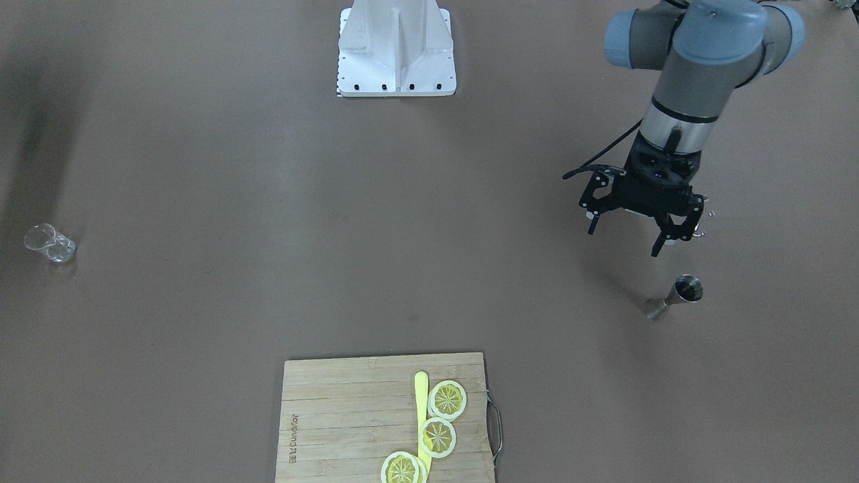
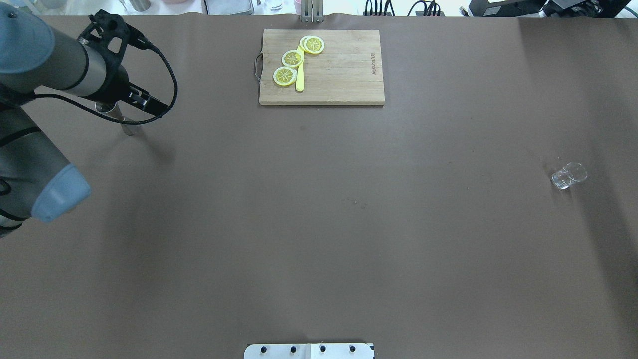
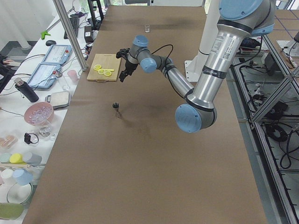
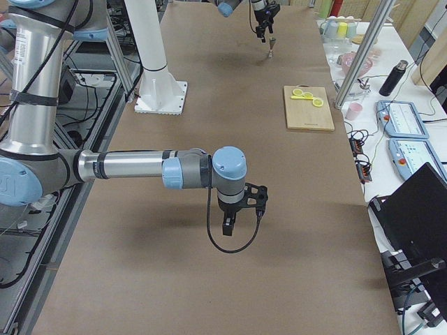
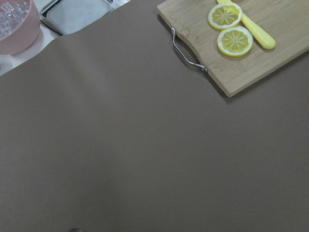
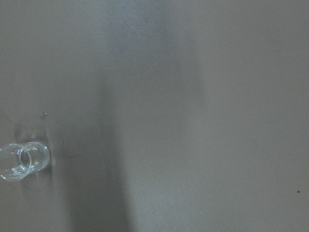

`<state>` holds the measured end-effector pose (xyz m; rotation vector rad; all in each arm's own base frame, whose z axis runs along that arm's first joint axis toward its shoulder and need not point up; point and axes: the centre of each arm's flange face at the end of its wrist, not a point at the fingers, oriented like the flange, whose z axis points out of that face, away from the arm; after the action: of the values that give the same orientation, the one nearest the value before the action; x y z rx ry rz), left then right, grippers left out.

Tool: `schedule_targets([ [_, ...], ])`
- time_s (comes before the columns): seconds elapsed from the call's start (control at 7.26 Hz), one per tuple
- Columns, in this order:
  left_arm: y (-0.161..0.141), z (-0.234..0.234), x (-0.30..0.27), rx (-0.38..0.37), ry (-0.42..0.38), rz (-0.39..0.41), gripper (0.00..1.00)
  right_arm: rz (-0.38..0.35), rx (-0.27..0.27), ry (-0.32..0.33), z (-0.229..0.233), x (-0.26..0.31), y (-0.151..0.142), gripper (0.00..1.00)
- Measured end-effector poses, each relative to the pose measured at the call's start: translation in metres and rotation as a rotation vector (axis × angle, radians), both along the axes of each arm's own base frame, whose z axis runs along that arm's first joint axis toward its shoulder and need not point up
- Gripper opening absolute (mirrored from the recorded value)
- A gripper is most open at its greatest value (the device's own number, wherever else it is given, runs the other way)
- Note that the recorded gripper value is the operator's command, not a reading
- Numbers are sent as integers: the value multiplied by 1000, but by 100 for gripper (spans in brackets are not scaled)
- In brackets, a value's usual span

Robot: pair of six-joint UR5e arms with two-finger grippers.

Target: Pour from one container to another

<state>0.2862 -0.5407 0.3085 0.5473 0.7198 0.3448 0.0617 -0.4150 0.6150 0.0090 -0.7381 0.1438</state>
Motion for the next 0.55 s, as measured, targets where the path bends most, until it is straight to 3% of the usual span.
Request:
schedule_targets([
  [0.28, -24, 25, -55, -66, 44, 45, 98, -1, 0, 0, 0, 0, 0, 100],
  [0.55, -35, 59, -108, -76, 40, 78, 98, -1, 0, 0, 0, 0, 0, 100],
])
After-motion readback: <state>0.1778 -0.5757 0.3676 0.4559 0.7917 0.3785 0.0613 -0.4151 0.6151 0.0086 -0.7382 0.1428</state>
